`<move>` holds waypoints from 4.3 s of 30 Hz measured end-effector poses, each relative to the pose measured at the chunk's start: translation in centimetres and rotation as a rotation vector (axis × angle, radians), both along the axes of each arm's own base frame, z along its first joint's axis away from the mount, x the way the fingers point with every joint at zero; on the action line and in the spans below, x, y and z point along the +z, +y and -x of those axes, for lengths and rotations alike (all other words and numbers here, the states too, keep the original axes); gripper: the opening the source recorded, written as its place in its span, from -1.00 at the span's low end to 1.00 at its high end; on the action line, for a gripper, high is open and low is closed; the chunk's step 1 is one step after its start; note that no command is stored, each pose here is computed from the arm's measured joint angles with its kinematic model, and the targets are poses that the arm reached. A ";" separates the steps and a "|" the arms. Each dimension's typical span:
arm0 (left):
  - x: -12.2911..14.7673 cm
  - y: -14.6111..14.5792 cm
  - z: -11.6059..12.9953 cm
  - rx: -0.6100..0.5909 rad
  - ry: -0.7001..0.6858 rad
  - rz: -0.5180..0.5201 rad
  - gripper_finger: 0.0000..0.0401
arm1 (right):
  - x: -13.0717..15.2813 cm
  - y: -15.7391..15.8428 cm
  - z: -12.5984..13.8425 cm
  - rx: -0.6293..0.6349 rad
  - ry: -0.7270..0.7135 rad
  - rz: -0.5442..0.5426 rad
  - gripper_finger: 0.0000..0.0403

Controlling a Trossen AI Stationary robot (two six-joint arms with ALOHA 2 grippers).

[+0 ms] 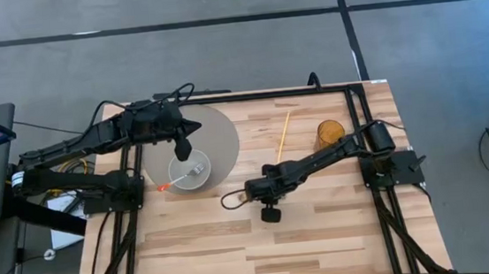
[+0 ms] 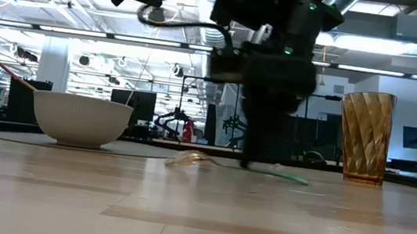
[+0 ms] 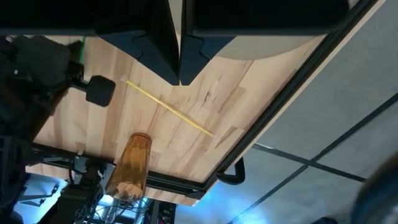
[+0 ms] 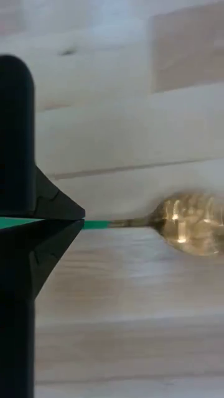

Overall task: Pick & Place Utensil
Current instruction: Put the green spoon into the gray bowl on the gray mat

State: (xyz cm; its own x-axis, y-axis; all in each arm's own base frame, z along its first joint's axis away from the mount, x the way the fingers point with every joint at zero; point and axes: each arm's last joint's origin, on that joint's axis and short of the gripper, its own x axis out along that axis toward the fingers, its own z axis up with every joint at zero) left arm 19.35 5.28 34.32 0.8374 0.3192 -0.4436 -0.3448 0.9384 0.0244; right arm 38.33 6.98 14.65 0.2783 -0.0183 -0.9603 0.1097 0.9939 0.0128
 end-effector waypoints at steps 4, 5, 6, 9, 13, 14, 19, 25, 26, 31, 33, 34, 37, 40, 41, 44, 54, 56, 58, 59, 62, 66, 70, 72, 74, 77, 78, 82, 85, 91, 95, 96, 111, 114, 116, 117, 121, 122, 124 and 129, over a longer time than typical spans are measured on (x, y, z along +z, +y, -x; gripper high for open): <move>0.0 0.0 0.0 0.000 0.000 0.000 -0.94 | -0.1 0.1 0.0 0.000 -0.001 0.006 -1.00; 0.0 0.0 0.0 0.000 -0.003 -0.001 -0.94 | -0.1 0.1 0.0 -0.002 -0.002 0.007 -1.00; 0.1 0.0 0.0 0.000 -0.005 -0.001 -0.94 | -0.1 0.1 -0.1 -0.002 -0.011 0.005 -1.00; 0.0 0.0 0.0 0.000 -0.002 -0.001 -0.94 | -0.1 0.0 -0.2 -0.008 -0.021 0.023 -0.99; 0.0 0.0 0.0 0.000 -0.002 -0.001 -0.94 | -0.1 0.0 -0.1 0.014 -0.017 0.039 -0.93; 0.0 0.0 0.0 0.000 -0.002 0.000 -0.94 | -0.1 0.1 -0.1 0.022 -0.017 0.041 -0.90; 0.0 0.0 0.0 0.000 -0.002 0.000 -0.94 | 0.3 0.4 0.0 0.034 0.010 0.046 -0.68; 0.0 0.0 0.0 0.000 -0.002 0.000 -0.94 | 0.3 0.1 0.5 0.027 0.079 0.054 -0.50; 0.0 0.0 0.0 0.000 -0.002 0.000 -0.94 | 0.0 0.0 0.7 0.028 0.090 0.044 -0.48; 0.0 0.0 0.0 0.000 0.002 0.001 -0.94 | -1.2 -0.5 1.7 0.014 0.132 0.036 -0.47; 0.0 0.0 0.0 0.000 0.002 0.001 -0.94 | -1.3 -0.5 1.8 0.008 0.134 0.040 -0.49; 0.0 0.0 0.0 0.000 0.002 0.001 -0.94 | -1.3 -0.5 1.8 0.009 0.135 0.034 -0.51; 0.0 0.0 0.0 0.000 0.002 0.001 -0.94 | -1.3 -0.5 1.7 0.020 0.133 0.014 -0.65; 0.0 0.0 0.0 0.000 0.003 0.001 -0.94 | -1.2 -0.4 1.7 0.027 0.127 0.015 -0.88; 0.0 0.0 0.0 0.000 0.002 0.001 -0.94 | -1.2 -0.4 1.6 0.032 0.125 0.015 -0.92; 0.0 0.0 0.0 0.000 0.002 0.001 -0.94 | -1.0 -0.4 1.4 0.034 0.119 0.015 -0.87; 0.0 0.0 0.0 0.000 0.004 0.001 -0.94 | 1.5 -0.8 -0.4 0.122 0.041 0.107 -0.95; 0.0 0.0 0.0 0.000 0.006 0.002 -0.94 | 1.8 -1.2 -0.5 0.118 0.044 0.149 -0.91; -0.1 0.0 0.0 -0.001 0.006 0.004 -0.94 | 2.1 -1.8 -0.6 0.107 0.052 0.199 -0.85; -0.1 -0.1 0.0 -0.010 0.006 0.008 -0.94 | 2.3 -2.1 -0.7 0.100 0.056 0.226 -0.83; -0.7 -0.6 -0.2 -0.083 0.017 0.041 -0.94 | 2.8 -3.0 -0.7 0.066 0.074 0.307 -0.84; -2.0 -1.8 -0.5 -0.231 0.042 0.105 -0.94 | 3.1 -4.1 -0.9 0.024 0.070 0.387 -0.92; -3.1 -2.9 -0.6 -0.308 0.073 0.128 -0.94 | 3.3 -4.8 -0.9 -0.018 0.065 0.515 -0.90; -3.3 -3.2 -0.7 -0.315 0.076 0.123 -0.94 | 3.4 -5.0 -0.9 -0.043 0.059 0.606 -0.86; -3.3 -3.3 -0.7 -0.310 0.076 0.115 -0.94 | 3.6 -5.3 -1.0 -0.071 0.043 0.702 -0.83; -3.2 -3.3 -0.8 -0.278 0.071 0.091 -0.94 | 4.0 -5.4 -1.4 -0.131 -0.012 0.800 -0.82; -3.2 -3.3 -0.7 -0.262 0.073 0.082 -0.94 | 4.1 -5.5 -1.5 -0.161 -0.043 0.809 -0.84; -3.2 -3.1 -0.7 -0.208 0.074 0.053 -0.94 | 4.9 -6.1 -1.8 -0.208 -0.104 0.796 -0.90; -3.2 -3.1 -0.7 -0.205 0.073 0.051 -0.94 | 6.3 -6.4 -1.8 -0.246 -0.166 0.783 -0.90; -2.3 -3.2 0.3 -0.204 0.022 0.039 -0.94 | 11.2 -6.6 -0.5 -0.344 -0.325 0.814 -0.83; -1.1 -3.5 1.9 -0.213 -0.053 0.022 -0.94 | 14.1 -6.8 1.6 -0.446 -0.443 0.839 -0.89; -0.8 -3.6 2.4 -0.217 -0.072 0.017 -0.94 | 14.5 -6.8 2.2 -0.465 -0.467 0.840 -0.91; -3.3 -3.9 2.7 -0.252 -0.202 -0.053 -0.94 | 13.5 -8.1 2.1 -0.030 -1.237 0.308 -0.90; -3.8 -3.8 2.2 -0.275 -0.222 -0.125 -0.94 | 12.4 -8.7 1.0 0.063 -1.302 0.197 -0.90; -4.0 -3.8 2.0 -0.290 -0.226 -0.147 -0.93 | 11.7 -9.0 0.2 0.109 -1.358 0.157 -0.87; -4.0 -3.9 2.0 -0.300 -0.231 -0.146 -0.91 | 11.5 -9.2 0.0 0.118 -1.379 0.139 -0.85; -4.0 -4.1 1.8 -0.372 -0.243 -0.129 -0.79 | 10.9 -10.0 -1.0 0.161 -1.452 0.089 -0.82; -4.1 -4.1 1.6 -0.379 -0.240 -0.130 -0.74 | 11.0 -10.2 -1.1 0.184 -1.464 0.074 -0.83; -4.2 -4.1 1.5 -0.379 -0.227 -0.128 -0.65 | 11.5 -10.5 -1.7 0.201 -1.493 0.051 -0.85; -4.8 -4.0 0.5 -0.371 -0.200 -0.125 -0.46 | 12.3 -10.8 -2.0 0.211 -1.496 0.016 -0.88</move>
